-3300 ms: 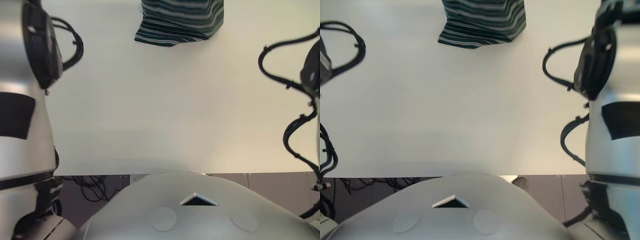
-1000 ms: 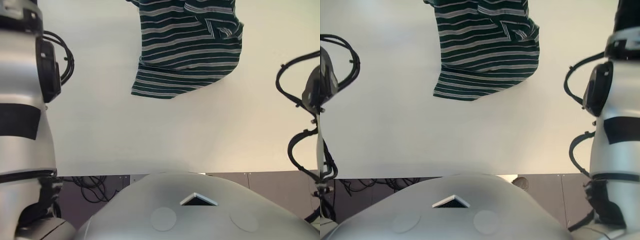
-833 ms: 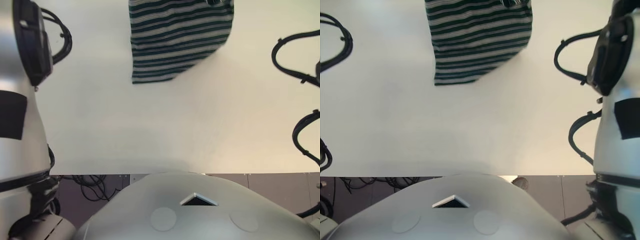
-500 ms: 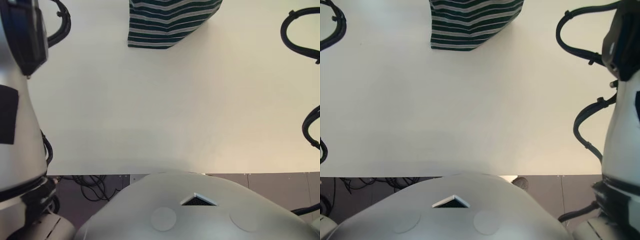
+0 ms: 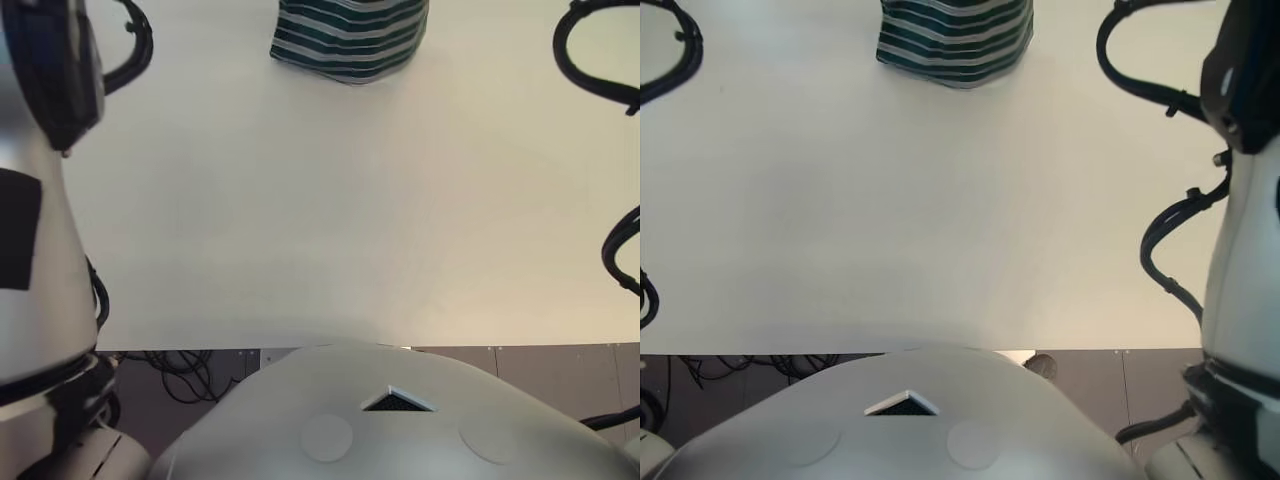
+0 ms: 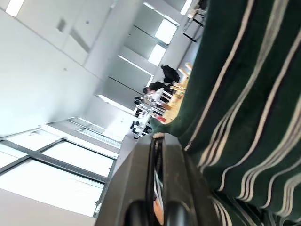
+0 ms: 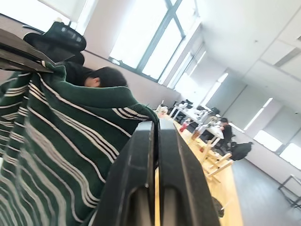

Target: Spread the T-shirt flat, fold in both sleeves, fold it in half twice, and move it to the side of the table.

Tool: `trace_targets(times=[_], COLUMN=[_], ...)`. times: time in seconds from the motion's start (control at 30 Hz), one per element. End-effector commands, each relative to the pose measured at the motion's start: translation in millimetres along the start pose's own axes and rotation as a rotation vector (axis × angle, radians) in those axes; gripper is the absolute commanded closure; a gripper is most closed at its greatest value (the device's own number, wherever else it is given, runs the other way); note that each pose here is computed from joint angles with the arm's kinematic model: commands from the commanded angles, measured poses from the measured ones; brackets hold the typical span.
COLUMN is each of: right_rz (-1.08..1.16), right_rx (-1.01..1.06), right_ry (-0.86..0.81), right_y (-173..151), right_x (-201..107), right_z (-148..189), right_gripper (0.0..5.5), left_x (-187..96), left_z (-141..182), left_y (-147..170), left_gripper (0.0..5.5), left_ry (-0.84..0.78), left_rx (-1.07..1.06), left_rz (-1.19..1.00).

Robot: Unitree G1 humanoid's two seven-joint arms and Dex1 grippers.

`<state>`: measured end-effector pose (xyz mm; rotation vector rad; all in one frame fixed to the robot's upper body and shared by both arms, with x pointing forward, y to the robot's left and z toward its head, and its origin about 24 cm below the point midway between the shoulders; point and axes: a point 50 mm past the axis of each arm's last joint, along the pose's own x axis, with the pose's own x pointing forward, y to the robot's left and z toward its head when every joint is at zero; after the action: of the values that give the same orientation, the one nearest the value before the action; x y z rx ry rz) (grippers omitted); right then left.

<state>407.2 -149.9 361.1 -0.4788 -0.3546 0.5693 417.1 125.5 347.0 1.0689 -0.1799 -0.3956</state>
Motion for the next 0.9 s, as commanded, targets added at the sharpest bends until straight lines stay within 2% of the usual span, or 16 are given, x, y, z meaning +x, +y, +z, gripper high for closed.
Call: trace_targets(times=[0.03,0.17,0.33,0.4,0.53,0.7,0.9], right_rz=[0.067,0.187,0.353,0.441,0.618,0.756,0.923], right_rx=[0.041,0.059,0.121,0.174,0.284,0.370,0.527], right_ry=[-0.040,-0.038,-0.020,0.006,0.054,0.100,0.223], right_y=[-5.1,-8.5,17.1,38.3,91.1,109.3,140.6], right_x=[-16.4,-45.6,-82.1,-98.4,-124.3,-160.4,-212.5], right_z=[-16.3,-37.8,-44.8,-47.6,-49.1,-28.9,-24.1], right_gripper=[5.50,5.50,5.50,5.50,5.50,5.50,5.50], left_x=[-4.2,-12.3,-30.2,-47.1,-98.2,-143.2,-188.2], left_z=[-13.2,-17.4,-13.3,-16.0,-24.4,-16.2,-2.2], left_y=[-9.0,-12.9,-22.5,-38.0,-79.3,-94.8,-140.8], left_gripper=[5.50,5.50,5.50,5.50,5.50,5.50,5.50], left_ry=[-0.041,-0.145,-0.273,-0.293,-0.253,-0.240,-0.233], left_rx=[-0.005,-0.078,-0.151,-0.174,-0.195,-0.305,-0.478], left_rz=[-0.110,-0.226,-0.421,-0.544,-0.792,-0.980,-1.244])
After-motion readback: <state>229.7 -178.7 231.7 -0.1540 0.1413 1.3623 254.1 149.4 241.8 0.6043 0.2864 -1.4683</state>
